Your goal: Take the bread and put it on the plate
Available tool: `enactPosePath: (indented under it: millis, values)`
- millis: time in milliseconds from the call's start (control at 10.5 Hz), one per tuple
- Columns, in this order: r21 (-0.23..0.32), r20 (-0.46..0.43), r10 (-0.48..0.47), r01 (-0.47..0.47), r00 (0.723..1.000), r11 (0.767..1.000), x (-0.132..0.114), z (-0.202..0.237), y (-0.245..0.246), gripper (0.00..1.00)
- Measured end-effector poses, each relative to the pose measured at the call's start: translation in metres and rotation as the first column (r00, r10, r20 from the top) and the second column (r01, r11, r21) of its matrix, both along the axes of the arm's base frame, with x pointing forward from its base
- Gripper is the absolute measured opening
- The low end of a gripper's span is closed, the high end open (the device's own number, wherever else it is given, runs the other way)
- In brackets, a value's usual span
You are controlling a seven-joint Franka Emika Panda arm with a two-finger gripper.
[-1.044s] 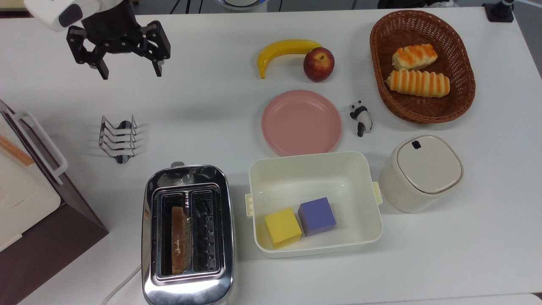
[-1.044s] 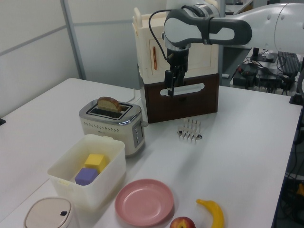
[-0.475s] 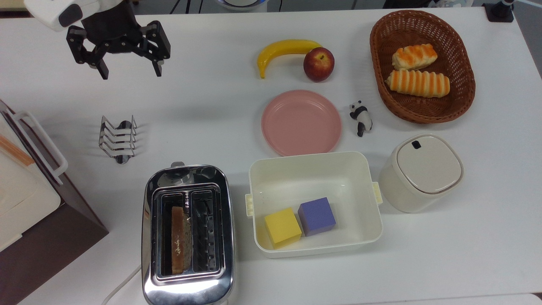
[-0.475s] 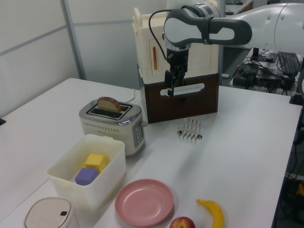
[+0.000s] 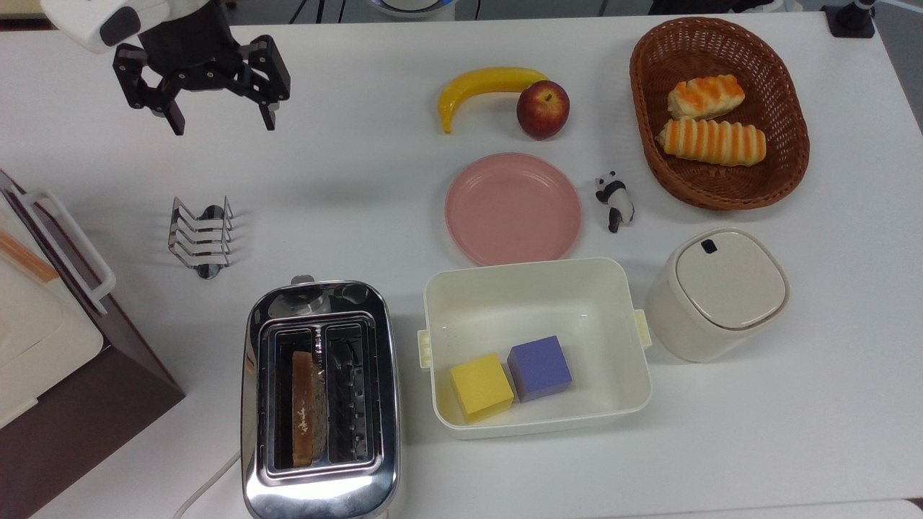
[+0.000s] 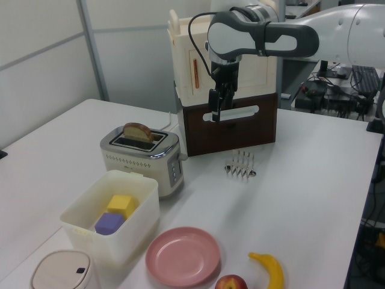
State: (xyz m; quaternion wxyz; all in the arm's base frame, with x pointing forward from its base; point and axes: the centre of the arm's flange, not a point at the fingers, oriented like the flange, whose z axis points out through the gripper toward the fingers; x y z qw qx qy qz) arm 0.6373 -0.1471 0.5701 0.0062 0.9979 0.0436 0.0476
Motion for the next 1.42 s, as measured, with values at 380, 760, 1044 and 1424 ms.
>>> enactPosePath:
  millis: [380,760,1044,1424]
  values:
    - [0.0,0.0,0.001,-0.001,1.0,1.0,0.0,0.0,0.0,1.0]
    - [0.0,0.0,0.001,-0.001,1.0,1.0,0.0,0.0,0.0,1.0]
    - [-0.002,0.021,0.001,-0.001,1.0,1.0,0.002,0.002,0.0,1.0]
    - [-0.003,0.167,-0.014,0.015,0.986,1.0,0.022,0.011,0.015,1.0]
